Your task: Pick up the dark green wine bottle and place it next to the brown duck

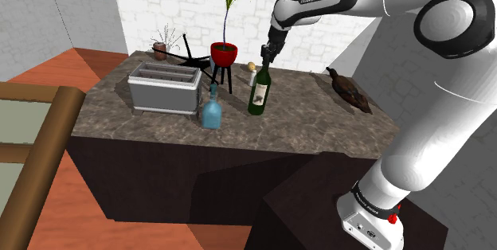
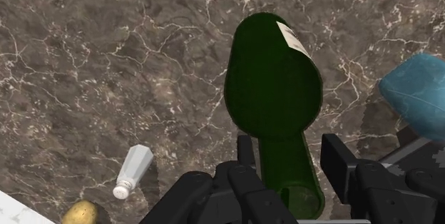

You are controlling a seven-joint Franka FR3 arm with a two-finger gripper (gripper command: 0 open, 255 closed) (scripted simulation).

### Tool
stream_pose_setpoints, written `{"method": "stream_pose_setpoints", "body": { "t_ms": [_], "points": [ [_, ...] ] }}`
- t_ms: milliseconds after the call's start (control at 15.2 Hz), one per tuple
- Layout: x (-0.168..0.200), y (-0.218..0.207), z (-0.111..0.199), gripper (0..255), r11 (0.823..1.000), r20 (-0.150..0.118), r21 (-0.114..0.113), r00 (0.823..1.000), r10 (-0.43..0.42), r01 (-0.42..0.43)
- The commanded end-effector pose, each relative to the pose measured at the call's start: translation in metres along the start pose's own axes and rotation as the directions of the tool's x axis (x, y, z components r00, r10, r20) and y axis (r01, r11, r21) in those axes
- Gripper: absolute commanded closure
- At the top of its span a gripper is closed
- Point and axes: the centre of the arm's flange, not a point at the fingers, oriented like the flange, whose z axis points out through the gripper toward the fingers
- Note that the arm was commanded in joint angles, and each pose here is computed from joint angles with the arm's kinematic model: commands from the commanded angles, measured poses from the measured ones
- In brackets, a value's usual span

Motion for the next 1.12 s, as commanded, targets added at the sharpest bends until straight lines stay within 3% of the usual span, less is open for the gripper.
{"method": "stream_pose_setpoints", "body": {
  "t_ms": [0,1056],
  "points": [
    [0.003,0.0,-0.011,255,1.0,0.0,0.0,1.0,0.0,0.0],
    [0.017,0.005,-0.094,255,1.0,0.0,0.0,1.0,0.0,0.0]
  ]
}}
